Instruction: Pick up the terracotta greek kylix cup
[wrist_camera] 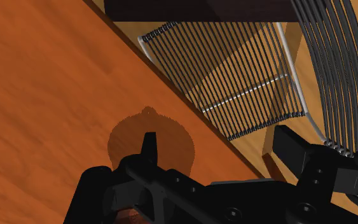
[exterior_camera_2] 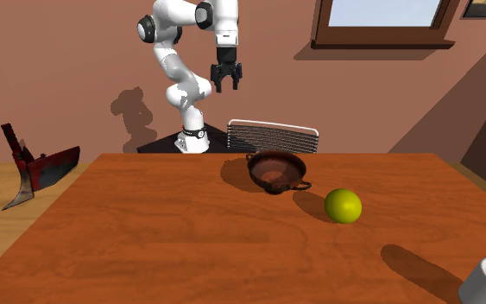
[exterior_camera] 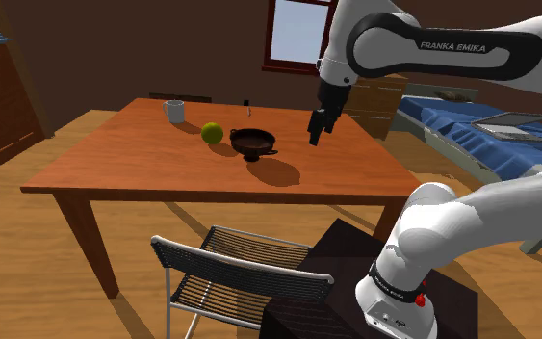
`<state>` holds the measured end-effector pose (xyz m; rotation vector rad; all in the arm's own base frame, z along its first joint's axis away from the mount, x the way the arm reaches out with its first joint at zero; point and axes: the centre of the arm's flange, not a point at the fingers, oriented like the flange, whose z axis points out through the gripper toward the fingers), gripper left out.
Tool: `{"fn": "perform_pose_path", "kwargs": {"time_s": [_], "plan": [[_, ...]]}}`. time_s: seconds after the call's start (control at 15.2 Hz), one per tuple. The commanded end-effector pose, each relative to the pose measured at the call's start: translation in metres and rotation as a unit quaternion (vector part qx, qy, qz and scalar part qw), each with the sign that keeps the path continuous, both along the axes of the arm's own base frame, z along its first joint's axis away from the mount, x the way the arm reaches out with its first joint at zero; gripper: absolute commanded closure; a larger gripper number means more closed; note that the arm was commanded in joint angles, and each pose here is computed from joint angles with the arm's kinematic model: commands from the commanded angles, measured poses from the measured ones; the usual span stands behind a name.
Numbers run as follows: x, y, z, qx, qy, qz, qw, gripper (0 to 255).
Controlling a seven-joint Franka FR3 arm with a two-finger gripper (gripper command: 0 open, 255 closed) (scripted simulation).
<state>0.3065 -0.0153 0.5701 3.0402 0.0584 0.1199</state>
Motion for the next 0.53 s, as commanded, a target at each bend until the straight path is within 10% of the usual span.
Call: {"fn": "perform_pose_path", "kwargs": {"time_s": [0.0, 0.46], "plan": [[0.000, 0.000, 0.000, 0.000, 0.000, 0.000, 1.0000, 0], [0.084, 0.004, -0.035, -0.015, -0.005, -0.005, 0.9999, 0]]}}
